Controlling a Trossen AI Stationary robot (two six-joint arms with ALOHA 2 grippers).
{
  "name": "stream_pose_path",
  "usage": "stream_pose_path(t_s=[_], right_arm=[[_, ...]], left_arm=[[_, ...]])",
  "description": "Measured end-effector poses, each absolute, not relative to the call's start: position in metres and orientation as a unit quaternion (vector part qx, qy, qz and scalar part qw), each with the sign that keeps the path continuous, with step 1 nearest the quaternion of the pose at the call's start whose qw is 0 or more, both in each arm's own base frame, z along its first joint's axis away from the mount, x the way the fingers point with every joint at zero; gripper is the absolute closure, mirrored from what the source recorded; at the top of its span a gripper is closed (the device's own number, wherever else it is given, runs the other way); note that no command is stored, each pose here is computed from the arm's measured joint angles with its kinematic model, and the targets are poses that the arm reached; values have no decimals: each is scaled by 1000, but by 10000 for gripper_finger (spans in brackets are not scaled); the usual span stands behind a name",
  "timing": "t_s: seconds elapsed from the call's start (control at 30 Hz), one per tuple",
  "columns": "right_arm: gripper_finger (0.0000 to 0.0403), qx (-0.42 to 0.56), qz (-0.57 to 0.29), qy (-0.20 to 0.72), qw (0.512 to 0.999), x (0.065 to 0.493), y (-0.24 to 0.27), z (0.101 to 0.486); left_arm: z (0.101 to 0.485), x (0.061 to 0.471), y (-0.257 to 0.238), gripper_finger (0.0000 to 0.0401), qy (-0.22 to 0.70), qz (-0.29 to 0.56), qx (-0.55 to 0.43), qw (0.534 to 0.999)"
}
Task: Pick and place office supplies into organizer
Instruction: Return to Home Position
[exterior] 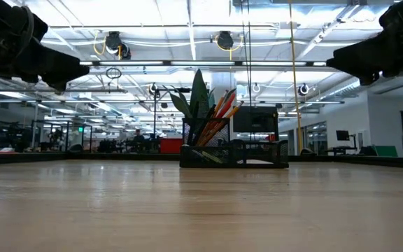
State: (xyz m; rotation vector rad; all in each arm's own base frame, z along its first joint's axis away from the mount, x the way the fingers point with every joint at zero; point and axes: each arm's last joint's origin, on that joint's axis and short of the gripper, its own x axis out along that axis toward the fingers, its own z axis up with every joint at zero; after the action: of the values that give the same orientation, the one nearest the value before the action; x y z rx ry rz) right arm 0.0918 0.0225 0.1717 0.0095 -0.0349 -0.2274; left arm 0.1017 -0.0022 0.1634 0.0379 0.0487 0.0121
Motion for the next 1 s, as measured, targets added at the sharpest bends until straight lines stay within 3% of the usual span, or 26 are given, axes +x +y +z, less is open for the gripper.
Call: stream_pose_path(t_s=[0.13, 0.33, 1.0], right_arm=[[228, -2, -126, -20, 992, 91, 21, 172], [230, 23, -221, -20, 975, 89, 16, 171], [231, 25, -216, -29, 976, 89, 16, 174]], left_arm=[[163, 102, -2, 205, 24, 7, 26, 999], [158, 105, 3, 205, 58, 38, 11, 998], [155, 110, 6, 205, 72, 65, -15, 995]])
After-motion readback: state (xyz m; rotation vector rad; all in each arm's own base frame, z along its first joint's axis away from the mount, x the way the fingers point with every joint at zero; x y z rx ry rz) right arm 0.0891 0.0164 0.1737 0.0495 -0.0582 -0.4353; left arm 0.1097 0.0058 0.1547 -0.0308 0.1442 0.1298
